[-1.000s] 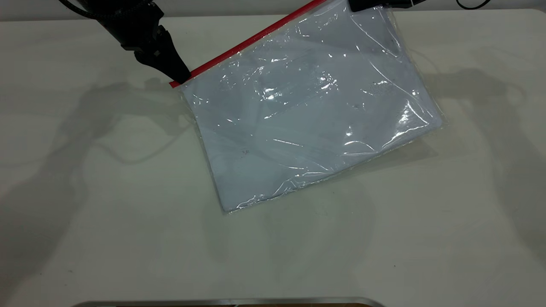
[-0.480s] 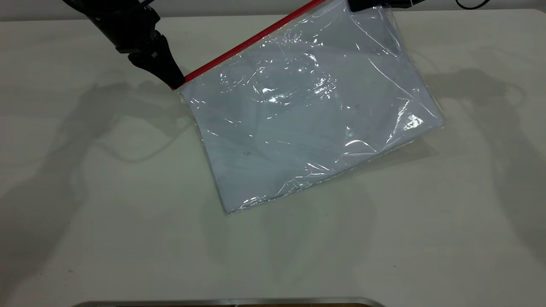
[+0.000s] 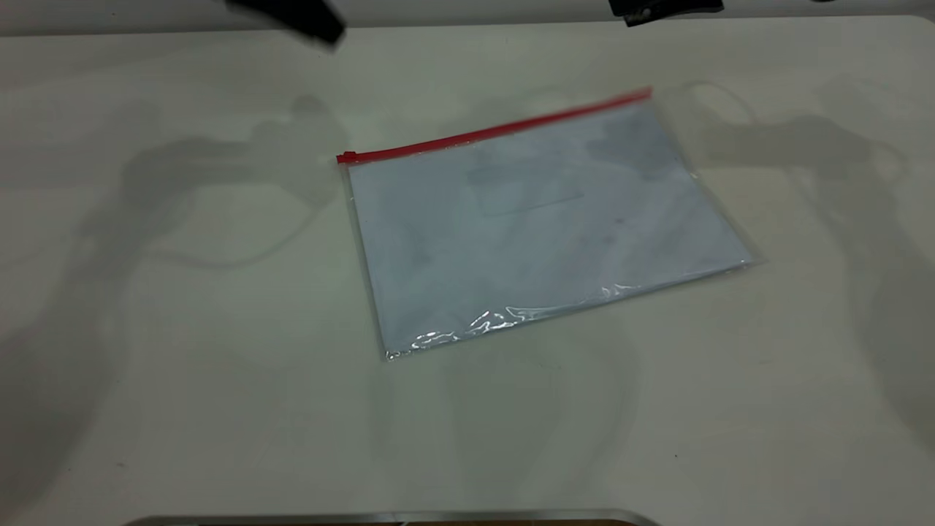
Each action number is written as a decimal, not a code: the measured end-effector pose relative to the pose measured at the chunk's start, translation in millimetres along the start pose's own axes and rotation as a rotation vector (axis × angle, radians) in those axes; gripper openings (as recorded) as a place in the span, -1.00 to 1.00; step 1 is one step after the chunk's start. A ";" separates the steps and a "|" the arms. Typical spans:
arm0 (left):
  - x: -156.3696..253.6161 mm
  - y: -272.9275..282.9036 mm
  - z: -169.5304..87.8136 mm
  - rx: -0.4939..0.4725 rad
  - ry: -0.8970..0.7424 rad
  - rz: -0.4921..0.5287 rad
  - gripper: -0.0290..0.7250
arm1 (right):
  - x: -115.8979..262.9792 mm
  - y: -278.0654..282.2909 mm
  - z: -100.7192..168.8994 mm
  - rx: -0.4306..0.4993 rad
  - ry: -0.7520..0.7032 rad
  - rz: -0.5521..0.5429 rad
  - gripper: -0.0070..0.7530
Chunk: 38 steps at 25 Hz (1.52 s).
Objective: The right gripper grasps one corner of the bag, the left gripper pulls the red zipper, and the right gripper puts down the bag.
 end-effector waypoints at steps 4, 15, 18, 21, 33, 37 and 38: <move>-30.1 56.4 -38.2 -0.022 -0.069 -0.090 0.53 | -22.8 22.8 15.5 0.027 0.059 0.064 0.42; -43.4 220.8 -175.1 -0.087 -0.091 -0.210 0.53 | -129.3 143.3 121.6 0.306 -0.100 0.095 0.13; -29.8 251.8 -197.3 -0.176 -0.035 -0.191 0.53 | -150.8 180.8 163.1 0.417 -0.154 0.058 0.10; -20.4 275.0 -210.1 -0.272 0.054 -0.220 0.53 | -167.9 218.5 212.7 0.524 -0.123 0.013 0.10; 47.8 272.0 -215.3 -0.403 0.305 -0.110 0.53 | -110.7 289.1 389.1 0.778 0.028 -0.032 0.10; 86.0 238.9 -202.9 -0.376 0.418 0.033 0.53 | -51.0 276.0 394.1 0.820 -0.062 0.080 0.10; 96.9 231.2 -200.7 -0.371 0.449 0.068 0.53 | -32.4 271.2 393.8 0.834 -0.100 0.113 0.10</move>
Point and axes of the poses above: a point on each arm's last joint axis where the gripper is mounted, y pointing back along that axis away from the gripper, z along the wrist's bending axis when the last joint is at zero, x = y × z, the point moved 1 cm from there along -y, pointing out along that axis toward the gripper, and after that the axes turned 15 degrees about y, right-handed, at the moved point
